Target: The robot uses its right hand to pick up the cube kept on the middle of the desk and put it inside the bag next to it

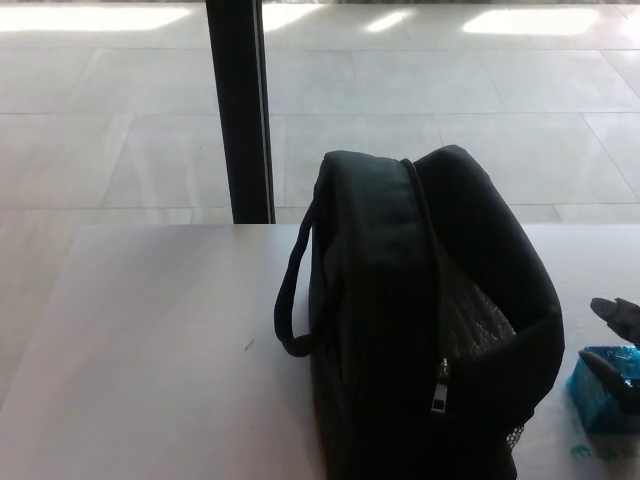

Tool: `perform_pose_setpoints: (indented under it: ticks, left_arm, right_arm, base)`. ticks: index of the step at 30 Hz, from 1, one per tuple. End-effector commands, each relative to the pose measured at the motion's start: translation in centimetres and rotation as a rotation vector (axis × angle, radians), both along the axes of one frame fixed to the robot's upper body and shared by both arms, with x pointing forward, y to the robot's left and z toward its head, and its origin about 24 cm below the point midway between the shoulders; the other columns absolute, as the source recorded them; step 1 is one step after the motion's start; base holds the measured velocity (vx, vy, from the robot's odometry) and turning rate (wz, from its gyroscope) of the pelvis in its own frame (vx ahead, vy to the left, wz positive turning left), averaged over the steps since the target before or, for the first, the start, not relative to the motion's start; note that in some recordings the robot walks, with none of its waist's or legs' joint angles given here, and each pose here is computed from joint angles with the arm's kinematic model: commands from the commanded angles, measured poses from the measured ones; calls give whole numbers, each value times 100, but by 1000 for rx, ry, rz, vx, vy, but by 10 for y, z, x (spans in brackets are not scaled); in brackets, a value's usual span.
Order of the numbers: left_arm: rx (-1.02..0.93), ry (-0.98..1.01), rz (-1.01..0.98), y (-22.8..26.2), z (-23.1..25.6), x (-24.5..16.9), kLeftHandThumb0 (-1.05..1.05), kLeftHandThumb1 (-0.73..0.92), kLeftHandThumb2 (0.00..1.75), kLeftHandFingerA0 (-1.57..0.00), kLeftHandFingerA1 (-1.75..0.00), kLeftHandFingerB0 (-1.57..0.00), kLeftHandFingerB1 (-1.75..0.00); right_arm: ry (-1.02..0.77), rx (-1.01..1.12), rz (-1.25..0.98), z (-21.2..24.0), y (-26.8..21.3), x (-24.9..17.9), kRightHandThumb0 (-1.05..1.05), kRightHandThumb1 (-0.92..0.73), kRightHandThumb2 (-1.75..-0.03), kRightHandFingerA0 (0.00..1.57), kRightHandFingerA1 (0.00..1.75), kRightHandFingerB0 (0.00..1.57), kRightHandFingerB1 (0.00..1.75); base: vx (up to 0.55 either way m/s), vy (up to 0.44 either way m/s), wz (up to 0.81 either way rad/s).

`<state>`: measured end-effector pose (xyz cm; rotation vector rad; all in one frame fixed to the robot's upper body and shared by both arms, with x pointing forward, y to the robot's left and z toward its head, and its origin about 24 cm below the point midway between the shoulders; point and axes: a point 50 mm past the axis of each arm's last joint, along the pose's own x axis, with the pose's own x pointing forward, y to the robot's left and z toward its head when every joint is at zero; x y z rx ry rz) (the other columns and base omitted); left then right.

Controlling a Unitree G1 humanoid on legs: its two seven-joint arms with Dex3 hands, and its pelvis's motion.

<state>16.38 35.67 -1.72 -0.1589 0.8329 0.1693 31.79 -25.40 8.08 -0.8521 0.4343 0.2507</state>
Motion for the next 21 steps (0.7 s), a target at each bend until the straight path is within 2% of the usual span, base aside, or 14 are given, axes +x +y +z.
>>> perform_pose_setpoints:
  ticks: [1,3,4,5,6,7,8,10,11,14,16,18,19,21]
  left_arm:
    - [18,13,-1,5,5,0,-56,54,90,-26,-59,-25,-55]
    - [26,13,-12,5,5,0,-57,55,91,-27,-59,-24,-54]
    - [23,14,-22,4,4,1,-50,75,62,-28,-53,-29,-45]
    - [22,15,-18,4,4,1,-57,56,91,-26,-59,-24,-54]
    - [22,16,-18,4,4,1,-57,56,91,-26,-59,-24,-54]
    - [20,13,-16,4,4,1,-56,56,91,-26,-58,-26,-55]
    - [22,11,-15,5,5,2,-58,56,91,-26,-58,-27,-55]
    - [25,14,-10,6,5,2,-58,56,90,-26,-58,-27,-55]
    - [27,13,-6,7,6,4,-59,57,91,-27,-59,-28,-56]
    - [28,16,7,8,6,4,-59,56,90,-30,-60,-28,-55]
    - [31,18,-8,8,6,4,-60,55,91,-27,-59,-23,-53]
    - [35,18,-9,7,6,4,-57,54,90,-28,-59,-23,-53]
    - [35,18,-7,7,6,5,-57,54,90,-27,-59,-24,-53]
    - [36,19,-4,7,6,5,-57,54,90,-27,-59,-24,-53]
  right_arm:
    - [1,-7,19,-2,8,-2,-105,-72,-102,0,0,0,5]
    - [3,9,29,-4,11,-2,-105,-70,-102,0,0,0,6]
    - [9,0,31,-4,11,-2,-104,-68,-101,0,0,2,7]
    - [19,-32,41,-6,10,-2,-101,-68,-112,0,17,0,8]
    - [20,-36,42,-6,10,-2,-101,-68,-112,0,17,0,8]
    - [34,-55,52,-6,10,-2,-100,-84,-65,0,0,0,13]
    - [44,-67,51,-6,9,-2,-103,-67,-109,0,15,0,5]
    - [65,-102,56,-6,8,-2,-102,-66,-107,0,15,0,4]
    - [92,-129,32,-8,5,-2,-91,-57,-94,0,19,0,10]
    - [189,-127,11,-11,-1,-5,-91,-52,-81,0,11,9,3]
    - [235,-162,30,-13,-4,-6,-91,-51,-77,0,6,13,2]
    - [305,-228,79,-17,-5,-10,-82,-46,-72,0,4,13,9]
    - [313,-240,92,-17,-5,-11,-80,-46,-73,0,5,6,13]
    - [324,-254,100,-18,-5,-12,-80,-46,-73,0,5,6,13]
  base:
    - [0,0,0]
    - [0,0,0]
    - [0,0,0]
    - [0,0,0]
    - [0,0,0]
    - [0,0,0]
    - [0,0,0]
    - [0,0,0]
    - [0,0,0]
    - [0,0,0]
    - [0,0,0]
    - [0,0,0]
    - [0,0,0]
    - [0,0,0]
